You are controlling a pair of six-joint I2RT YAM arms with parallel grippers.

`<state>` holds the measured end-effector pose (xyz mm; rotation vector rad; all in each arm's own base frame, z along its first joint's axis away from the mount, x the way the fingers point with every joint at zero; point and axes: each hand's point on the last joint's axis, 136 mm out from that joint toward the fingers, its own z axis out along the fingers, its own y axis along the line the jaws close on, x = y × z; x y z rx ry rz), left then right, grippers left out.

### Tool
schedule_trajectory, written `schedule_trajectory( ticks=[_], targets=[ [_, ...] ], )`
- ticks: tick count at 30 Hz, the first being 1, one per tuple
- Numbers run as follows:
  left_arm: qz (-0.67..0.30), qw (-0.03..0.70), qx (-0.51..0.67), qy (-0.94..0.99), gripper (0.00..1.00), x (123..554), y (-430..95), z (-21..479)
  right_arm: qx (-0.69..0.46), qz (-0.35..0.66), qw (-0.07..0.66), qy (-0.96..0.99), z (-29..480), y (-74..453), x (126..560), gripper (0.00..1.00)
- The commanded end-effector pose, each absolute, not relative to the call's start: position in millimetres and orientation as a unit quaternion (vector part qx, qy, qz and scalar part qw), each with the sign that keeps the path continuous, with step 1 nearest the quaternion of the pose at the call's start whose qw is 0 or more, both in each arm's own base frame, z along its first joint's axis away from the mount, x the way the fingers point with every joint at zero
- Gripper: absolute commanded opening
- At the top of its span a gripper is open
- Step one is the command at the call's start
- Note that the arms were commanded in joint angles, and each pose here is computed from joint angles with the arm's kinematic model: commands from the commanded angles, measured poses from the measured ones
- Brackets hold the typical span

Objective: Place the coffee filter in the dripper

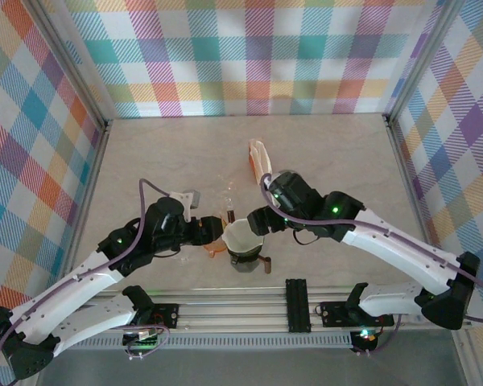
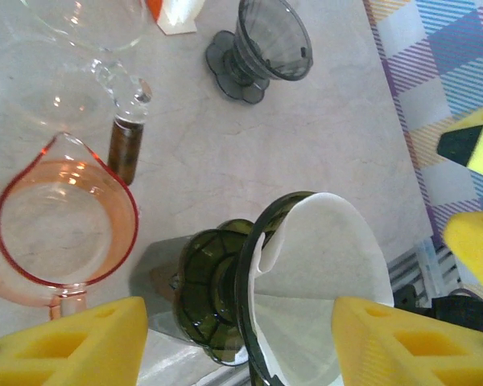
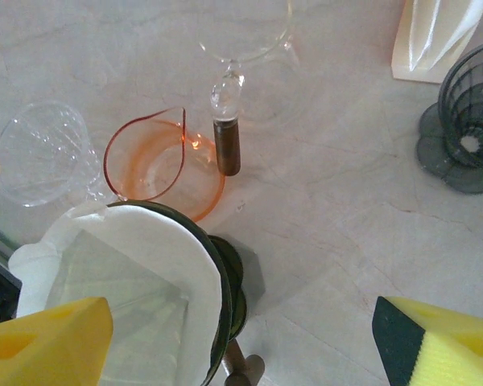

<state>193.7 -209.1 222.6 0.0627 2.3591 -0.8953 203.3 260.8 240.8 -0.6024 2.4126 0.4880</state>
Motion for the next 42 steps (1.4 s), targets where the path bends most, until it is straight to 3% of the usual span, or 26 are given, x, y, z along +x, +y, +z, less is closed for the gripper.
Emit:
schedule_trajectory(
  ticks=[1,5,17,42],
  targets=[
    [-0.288,0.3,0.014,0.91,0.62,208,-190,215,-0.21,0.191,0.327,0.901,254,257,207,0.85],
    [-0.25,0.253,0.003,0.935,0.52,227,-180,184,-0.208,0.192,0.327,0.901,252,253,205,0.85],
    [-0.119,0.214,0.011,0.969,0.44,262,-165,125,-0.203,0.196,0.33,0.901,243,243,199,0.86],
    [-0.033,0.194,0.0,0.98,0.21,275,-155,92,-0.16,0.19,0.366,0.897,241,201,187,0.88]
  ],
)
